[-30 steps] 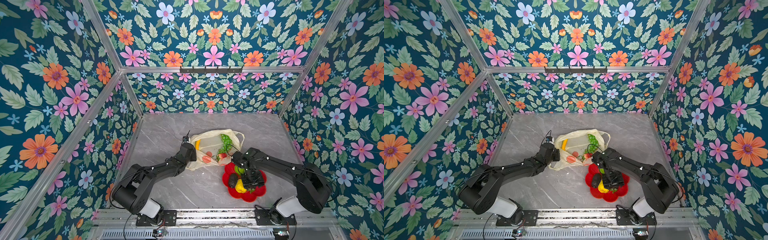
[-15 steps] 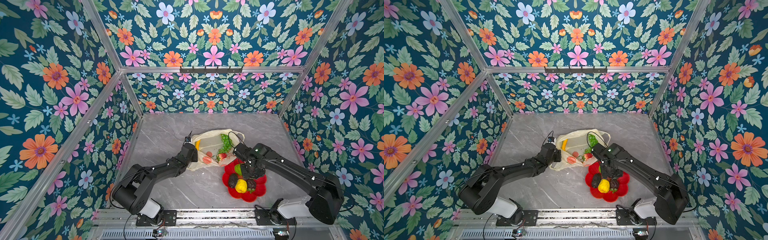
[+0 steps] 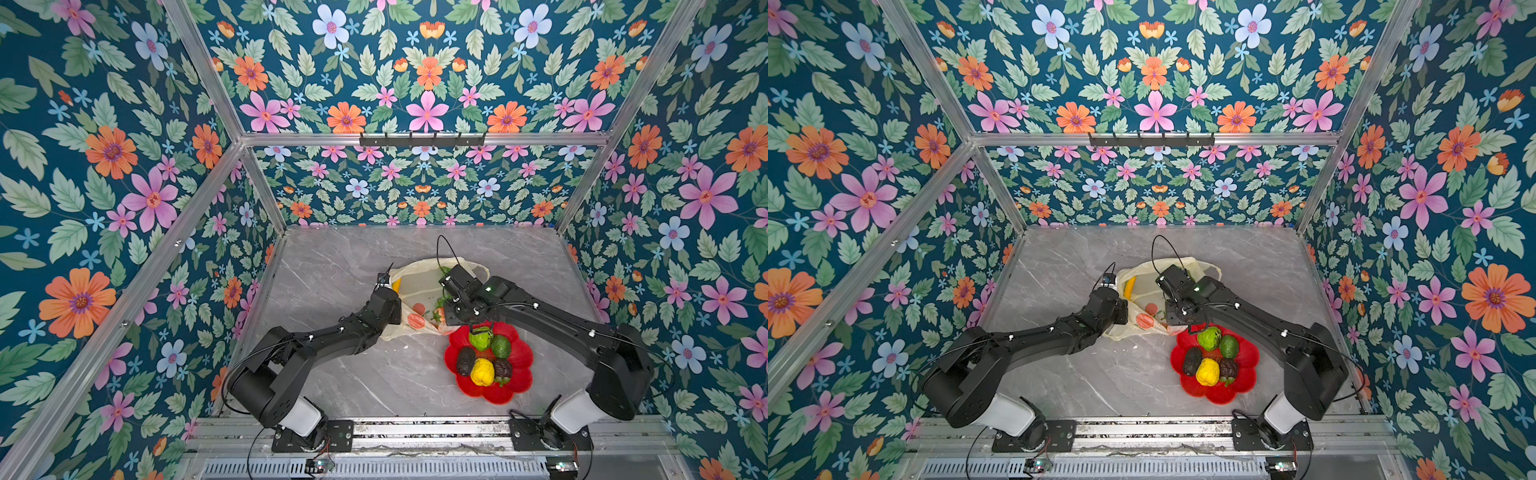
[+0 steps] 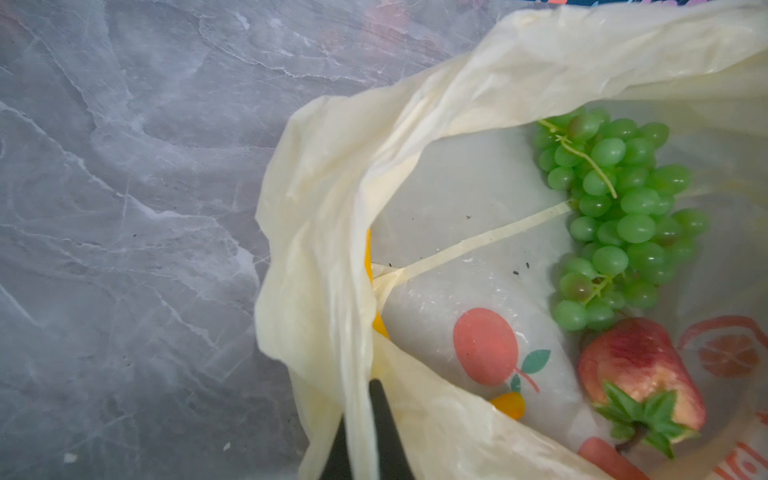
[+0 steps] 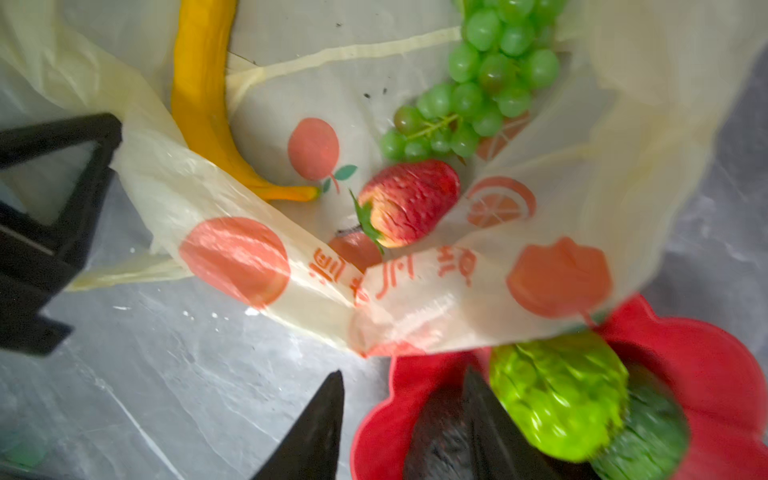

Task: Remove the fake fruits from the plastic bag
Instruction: 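Open the right gripper and move it back over the bag mouth, then reach the right gripper into the bag toward the red strawberry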

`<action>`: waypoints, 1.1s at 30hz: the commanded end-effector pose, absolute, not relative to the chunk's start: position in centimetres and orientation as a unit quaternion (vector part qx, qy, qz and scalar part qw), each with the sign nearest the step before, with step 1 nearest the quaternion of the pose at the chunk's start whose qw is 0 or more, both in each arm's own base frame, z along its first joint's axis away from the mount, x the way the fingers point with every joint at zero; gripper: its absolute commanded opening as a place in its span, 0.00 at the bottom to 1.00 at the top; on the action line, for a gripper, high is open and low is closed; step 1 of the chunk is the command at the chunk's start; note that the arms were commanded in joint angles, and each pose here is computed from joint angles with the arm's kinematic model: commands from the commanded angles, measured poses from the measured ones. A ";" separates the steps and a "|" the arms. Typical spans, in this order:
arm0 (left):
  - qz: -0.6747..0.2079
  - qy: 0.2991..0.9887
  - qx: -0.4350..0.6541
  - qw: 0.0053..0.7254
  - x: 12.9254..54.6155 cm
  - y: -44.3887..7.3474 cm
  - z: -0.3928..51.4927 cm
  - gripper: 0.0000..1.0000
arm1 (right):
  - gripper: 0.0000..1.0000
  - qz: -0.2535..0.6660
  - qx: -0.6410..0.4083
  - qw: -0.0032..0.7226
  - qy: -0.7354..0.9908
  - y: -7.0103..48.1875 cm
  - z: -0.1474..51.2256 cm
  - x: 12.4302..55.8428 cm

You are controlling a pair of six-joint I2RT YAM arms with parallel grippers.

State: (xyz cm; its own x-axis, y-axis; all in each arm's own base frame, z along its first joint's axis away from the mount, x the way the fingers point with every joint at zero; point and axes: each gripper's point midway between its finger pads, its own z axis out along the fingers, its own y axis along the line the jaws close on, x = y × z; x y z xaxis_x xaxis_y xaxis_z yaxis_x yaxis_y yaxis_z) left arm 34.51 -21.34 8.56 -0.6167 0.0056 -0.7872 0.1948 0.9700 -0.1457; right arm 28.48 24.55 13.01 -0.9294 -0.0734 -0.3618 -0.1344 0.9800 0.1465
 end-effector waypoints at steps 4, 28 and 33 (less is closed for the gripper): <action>-0.094 0.908 0.047 0.406 33.8 -20.6 8.2 0.05 | 0.46 0.106 -0.070 0.173 0.977 27.9 10.7 30.7; -0.107 0.920 0.023 0.377 33.3 -19.1 4.6 0.06 | 0.38 0.138 -0.080 0.165 0.973 29.3 8.5 29.7; -0.112 0.916 0.020 0.385 33.5 -19.3 5.2 0.05 | 0.35 0.132 -0.108 0.145 0.975 30.6 7.1 28.2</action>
